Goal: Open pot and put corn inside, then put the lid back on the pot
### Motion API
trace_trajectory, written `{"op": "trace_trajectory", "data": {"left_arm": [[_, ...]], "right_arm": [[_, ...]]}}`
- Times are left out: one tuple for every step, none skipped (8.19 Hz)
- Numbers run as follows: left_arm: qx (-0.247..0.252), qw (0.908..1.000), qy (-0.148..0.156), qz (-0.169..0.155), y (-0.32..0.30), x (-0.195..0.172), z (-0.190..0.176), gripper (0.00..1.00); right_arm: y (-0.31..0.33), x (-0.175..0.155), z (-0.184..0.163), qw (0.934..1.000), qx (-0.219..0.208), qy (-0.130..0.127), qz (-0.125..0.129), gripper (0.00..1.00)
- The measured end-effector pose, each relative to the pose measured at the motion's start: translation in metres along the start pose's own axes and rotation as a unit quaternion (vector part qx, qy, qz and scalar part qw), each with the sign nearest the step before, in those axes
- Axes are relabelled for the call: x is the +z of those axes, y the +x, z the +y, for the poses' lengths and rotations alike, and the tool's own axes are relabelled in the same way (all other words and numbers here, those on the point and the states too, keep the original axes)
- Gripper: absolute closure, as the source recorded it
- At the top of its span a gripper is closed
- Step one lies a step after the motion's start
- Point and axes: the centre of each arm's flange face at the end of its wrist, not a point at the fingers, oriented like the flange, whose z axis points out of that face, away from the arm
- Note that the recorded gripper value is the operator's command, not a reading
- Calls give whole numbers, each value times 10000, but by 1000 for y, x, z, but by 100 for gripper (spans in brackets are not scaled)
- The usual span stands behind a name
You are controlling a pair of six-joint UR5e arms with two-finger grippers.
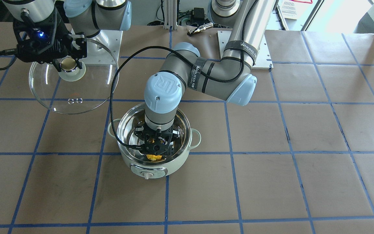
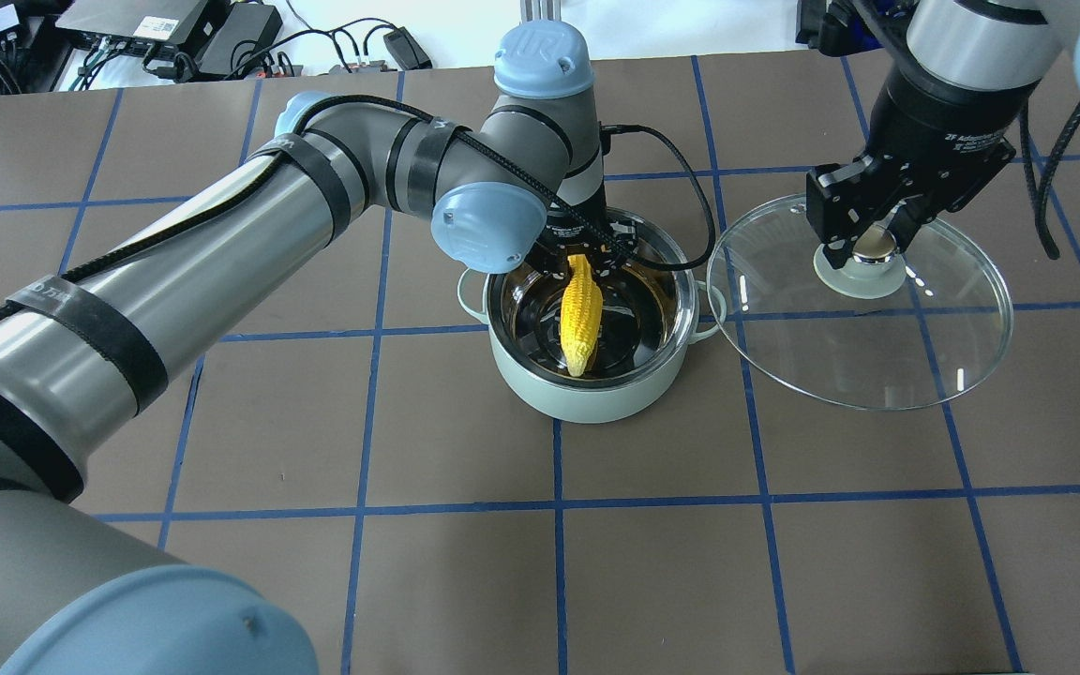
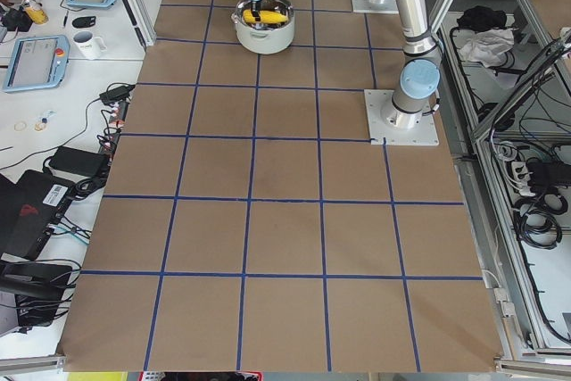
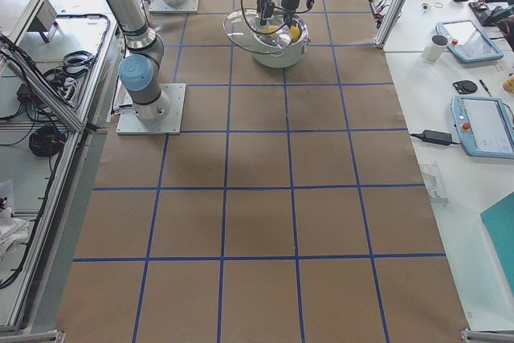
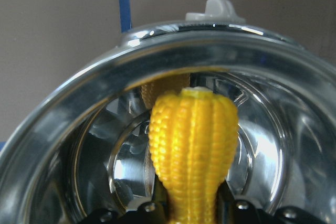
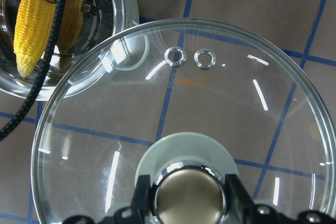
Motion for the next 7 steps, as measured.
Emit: {"op": "trace_trajectory", "data": {"left_arm": [[4, 10000, -29, -23, 2, 8, -1, 10], [9, 10000, 12, -2, 4, 2, 1, 0], [15, 10000, 66, 18, 7, -9, 5, 0], [20, 9999, 153, 41, 9, -23, 10, 0], [20, 9997, 247, 70, 10, -41, 17, 0], [28, 9996, 274, 69, 9, -61, 25, 0], [53, 9995, 308, 75, 5, -83, 34, 0]], "right_arm": [[2, 1, -2, 10000, 21, 10, -7, 100], [3, 1, -3, 10000, 44, 15, -9, 100], [4, 1, -3, 10000, 76, 16, -6, 100], [5, 1, -3, 9999, 109, 3, 18, 100], [7, 1, -3, 9999, 95, -2, 45, 100], [8, 1, -3, 10000, 72, -3, 66, 100], [8, 0, -2, 10000, 62, -2, 75, 100]]}}
